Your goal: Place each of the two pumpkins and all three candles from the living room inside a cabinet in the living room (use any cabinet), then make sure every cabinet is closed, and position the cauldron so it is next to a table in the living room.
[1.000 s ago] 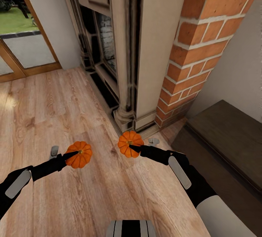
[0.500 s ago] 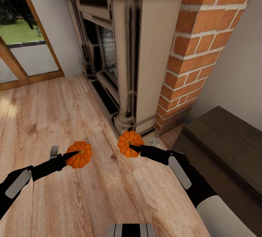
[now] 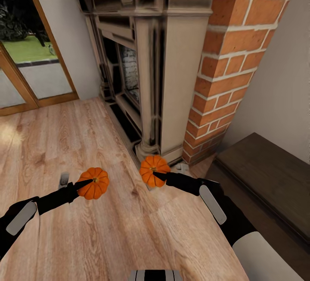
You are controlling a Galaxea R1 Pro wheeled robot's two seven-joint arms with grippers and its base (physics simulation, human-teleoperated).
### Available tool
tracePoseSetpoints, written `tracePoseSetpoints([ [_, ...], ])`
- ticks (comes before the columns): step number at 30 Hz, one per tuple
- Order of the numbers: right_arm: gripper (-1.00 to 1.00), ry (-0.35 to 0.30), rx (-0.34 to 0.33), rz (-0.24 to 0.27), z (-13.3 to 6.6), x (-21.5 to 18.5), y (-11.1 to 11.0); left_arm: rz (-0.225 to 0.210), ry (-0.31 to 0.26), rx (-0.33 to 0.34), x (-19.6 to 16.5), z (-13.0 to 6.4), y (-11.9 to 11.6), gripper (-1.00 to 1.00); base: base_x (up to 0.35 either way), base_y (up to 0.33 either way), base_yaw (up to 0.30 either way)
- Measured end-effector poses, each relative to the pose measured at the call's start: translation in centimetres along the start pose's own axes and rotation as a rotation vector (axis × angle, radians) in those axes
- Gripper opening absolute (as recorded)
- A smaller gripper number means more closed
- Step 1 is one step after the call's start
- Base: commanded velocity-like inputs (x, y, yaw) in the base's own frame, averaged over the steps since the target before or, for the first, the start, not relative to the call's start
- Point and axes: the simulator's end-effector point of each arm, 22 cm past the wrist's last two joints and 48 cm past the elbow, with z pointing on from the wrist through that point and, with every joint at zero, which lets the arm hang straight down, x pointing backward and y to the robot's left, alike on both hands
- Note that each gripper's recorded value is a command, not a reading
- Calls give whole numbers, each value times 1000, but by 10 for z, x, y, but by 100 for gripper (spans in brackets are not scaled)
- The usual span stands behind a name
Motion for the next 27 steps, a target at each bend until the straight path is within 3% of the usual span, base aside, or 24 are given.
tracePoseSetpoints([
  [27,-100,-65,-27,-82,-25,-41,48,74,-53,61,-25,-20,-57,-100,0,0,21],
])
